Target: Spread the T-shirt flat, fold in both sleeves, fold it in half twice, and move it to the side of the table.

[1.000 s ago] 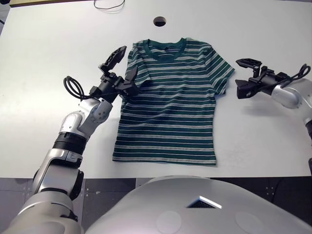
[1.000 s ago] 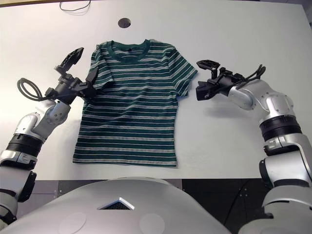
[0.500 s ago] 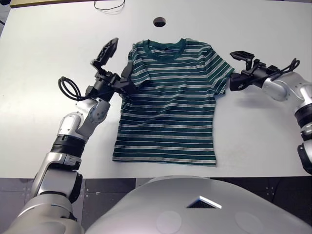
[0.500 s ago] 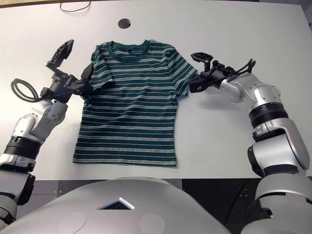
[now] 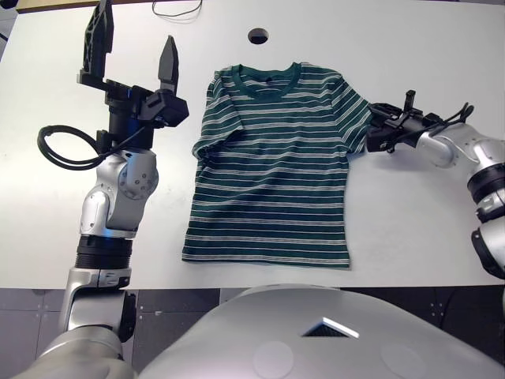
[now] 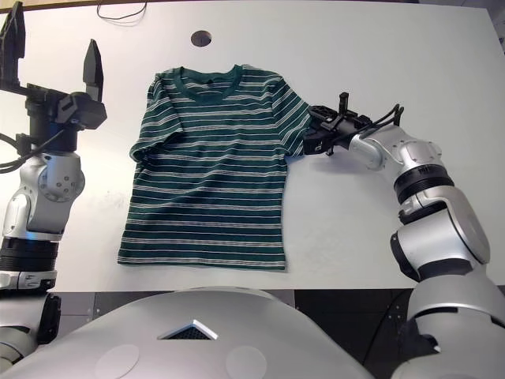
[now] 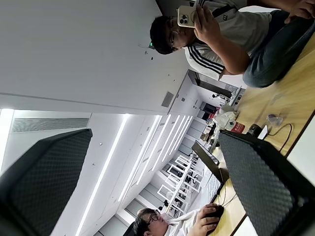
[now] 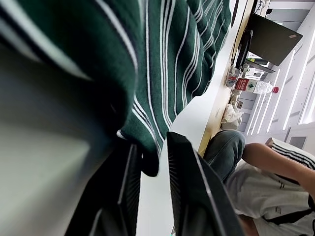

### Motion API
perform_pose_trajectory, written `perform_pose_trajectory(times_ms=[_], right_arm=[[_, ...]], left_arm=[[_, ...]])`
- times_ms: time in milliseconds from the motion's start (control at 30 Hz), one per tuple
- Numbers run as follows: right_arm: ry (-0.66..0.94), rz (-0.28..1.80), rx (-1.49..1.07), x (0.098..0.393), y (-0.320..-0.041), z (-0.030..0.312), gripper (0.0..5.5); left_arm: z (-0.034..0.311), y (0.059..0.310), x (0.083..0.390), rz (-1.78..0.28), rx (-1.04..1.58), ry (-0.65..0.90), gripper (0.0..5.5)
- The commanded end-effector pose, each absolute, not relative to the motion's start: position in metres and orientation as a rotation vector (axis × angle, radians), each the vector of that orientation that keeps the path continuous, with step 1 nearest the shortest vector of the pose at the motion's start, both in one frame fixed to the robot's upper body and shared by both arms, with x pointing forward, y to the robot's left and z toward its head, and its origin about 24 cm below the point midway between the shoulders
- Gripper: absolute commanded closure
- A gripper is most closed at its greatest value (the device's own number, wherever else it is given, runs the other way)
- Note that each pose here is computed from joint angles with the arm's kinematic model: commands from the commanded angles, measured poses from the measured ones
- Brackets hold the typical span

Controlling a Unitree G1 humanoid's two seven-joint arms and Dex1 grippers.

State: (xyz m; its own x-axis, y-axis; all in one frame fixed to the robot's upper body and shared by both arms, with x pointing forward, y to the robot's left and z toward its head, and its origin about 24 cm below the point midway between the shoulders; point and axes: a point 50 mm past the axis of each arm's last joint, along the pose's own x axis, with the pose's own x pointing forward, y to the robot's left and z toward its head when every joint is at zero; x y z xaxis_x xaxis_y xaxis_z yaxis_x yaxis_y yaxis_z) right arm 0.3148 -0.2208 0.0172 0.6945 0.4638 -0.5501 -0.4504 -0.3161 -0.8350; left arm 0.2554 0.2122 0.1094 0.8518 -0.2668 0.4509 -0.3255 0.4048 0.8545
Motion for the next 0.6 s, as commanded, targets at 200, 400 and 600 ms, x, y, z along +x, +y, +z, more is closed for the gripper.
perform_pose_trajectory(times_ms=[200,400,600], right_arm=[[0.105,1.028,-1.637,0.290,-0.220,-0.020,5.37],[0.002,0.936,-1.582,0.295,-0.214,-0.010,5.37],[-0.155,0.827,-1.504,0.298,-0.202,0.008,5.37]], left_arm=[[0.106,0.211,0.251,0.039,1.151,-0.577,0.76],[0.100,0.211,0.250,0.028,1.134,-0.555,0.76],[0.095,0.210,0.250,0.018,1.122,-0.541,0.76]])
